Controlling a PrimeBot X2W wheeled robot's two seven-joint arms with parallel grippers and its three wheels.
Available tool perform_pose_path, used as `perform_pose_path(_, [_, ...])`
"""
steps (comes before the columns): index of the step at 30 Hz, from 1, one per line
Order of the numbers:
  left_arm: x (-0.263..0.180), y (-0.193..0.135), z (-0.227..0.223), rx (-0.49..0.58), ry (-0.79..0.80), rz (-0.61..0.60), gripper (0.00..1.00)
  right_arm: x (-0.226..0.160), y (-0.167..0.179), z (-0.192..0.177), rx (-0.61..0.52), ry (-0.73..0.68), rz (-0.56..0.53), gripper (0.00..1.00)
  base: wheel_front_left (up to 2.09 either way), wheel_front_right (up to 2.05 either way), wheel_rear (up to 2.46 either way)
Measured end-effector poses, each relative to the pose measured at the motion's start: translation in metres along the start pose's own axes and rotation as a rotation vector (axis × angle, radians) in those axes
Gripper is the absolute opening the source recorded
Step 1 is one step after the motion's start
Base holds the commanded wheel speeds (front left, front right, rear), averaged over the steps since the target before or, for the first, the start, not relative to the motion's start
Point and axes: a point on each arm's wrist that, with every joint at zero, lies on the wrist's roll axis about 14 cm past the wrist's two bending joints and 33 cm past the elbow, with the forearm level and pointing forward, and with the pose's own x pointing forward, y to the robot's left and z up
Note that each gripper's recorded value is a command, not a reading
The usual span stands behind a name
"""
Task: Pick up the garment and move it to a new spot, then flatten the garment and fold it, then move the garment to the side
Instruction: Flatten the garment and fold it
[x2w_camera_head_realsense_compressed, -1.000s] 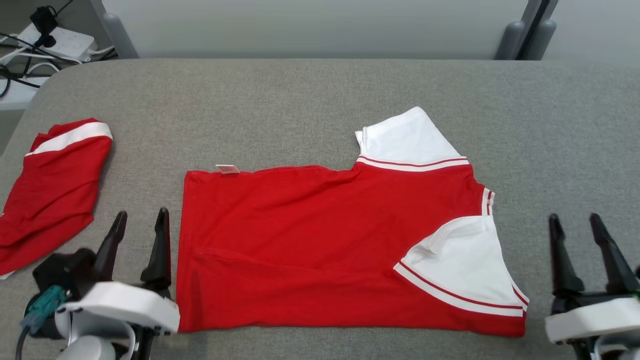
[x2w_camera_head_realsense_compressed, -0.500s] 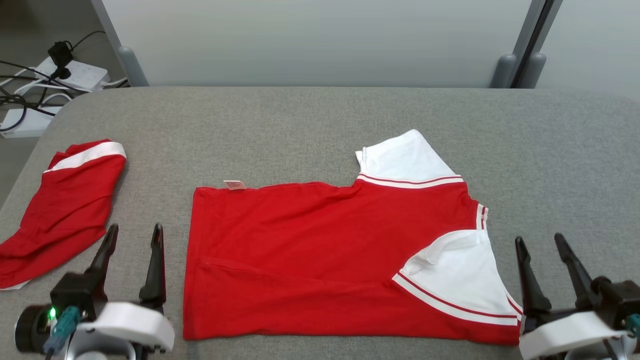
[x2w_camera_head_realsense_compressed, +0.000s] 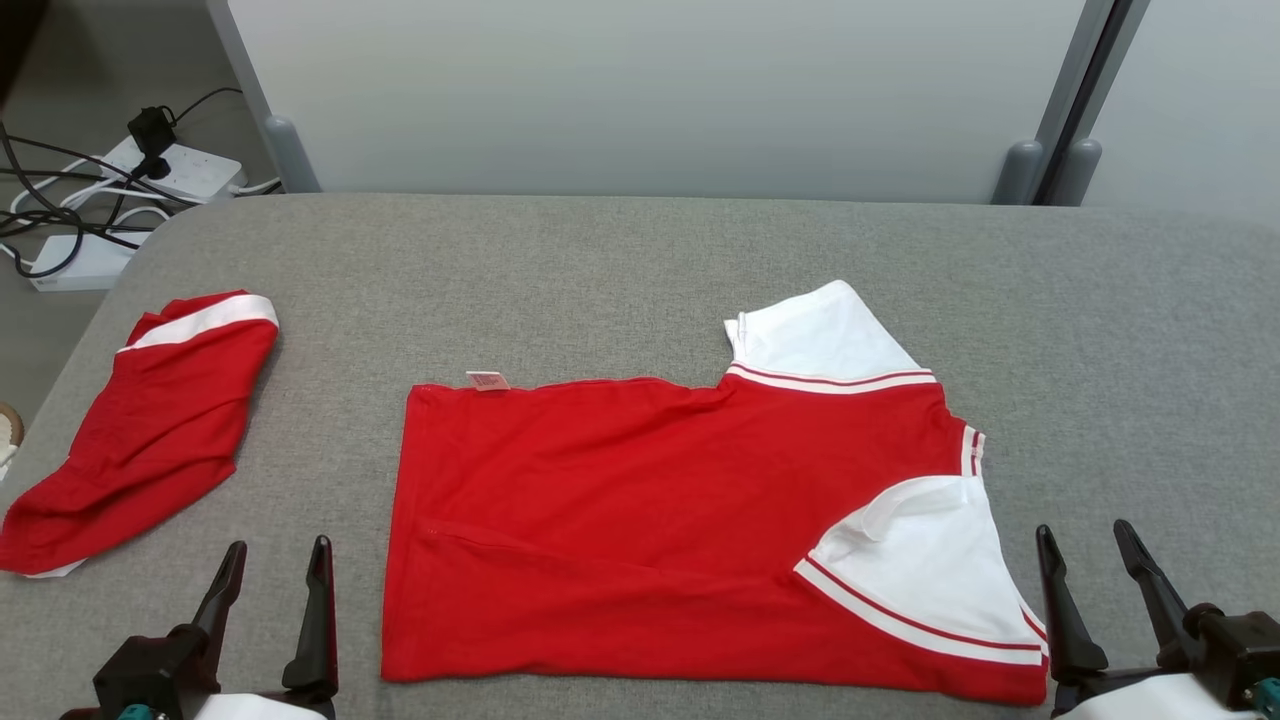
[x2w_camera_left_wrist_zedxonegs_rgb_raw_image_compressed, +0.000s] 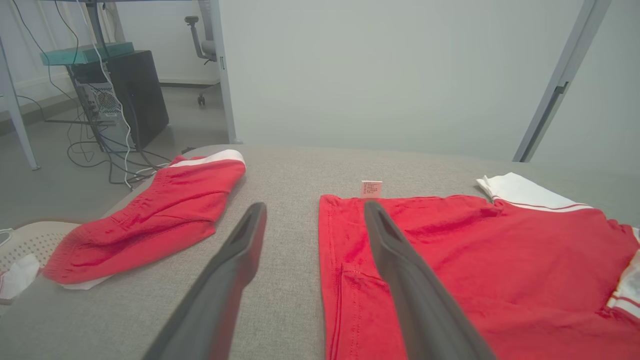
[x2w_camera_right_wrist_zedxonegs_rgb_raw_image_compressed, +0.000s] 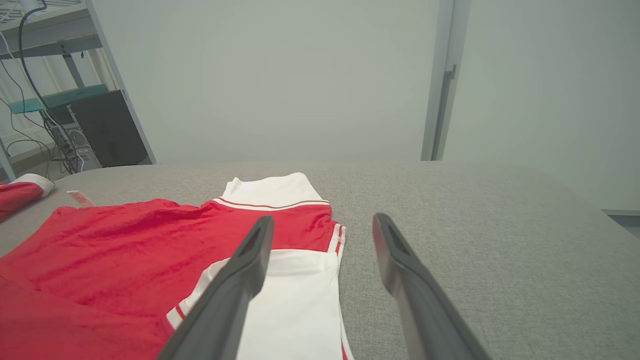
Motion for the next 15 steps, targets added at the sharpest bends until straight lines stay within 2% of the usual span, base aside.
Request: perform_pose_path(15, [0.0035, -0.0034, -0.0077, -0.002, 0.026, -0.009, 1.0, 0.0026, 0.001, -0.0057, 0.003, 0.017, 0.004, 1.0, 0.0, 0.0, 0.0])
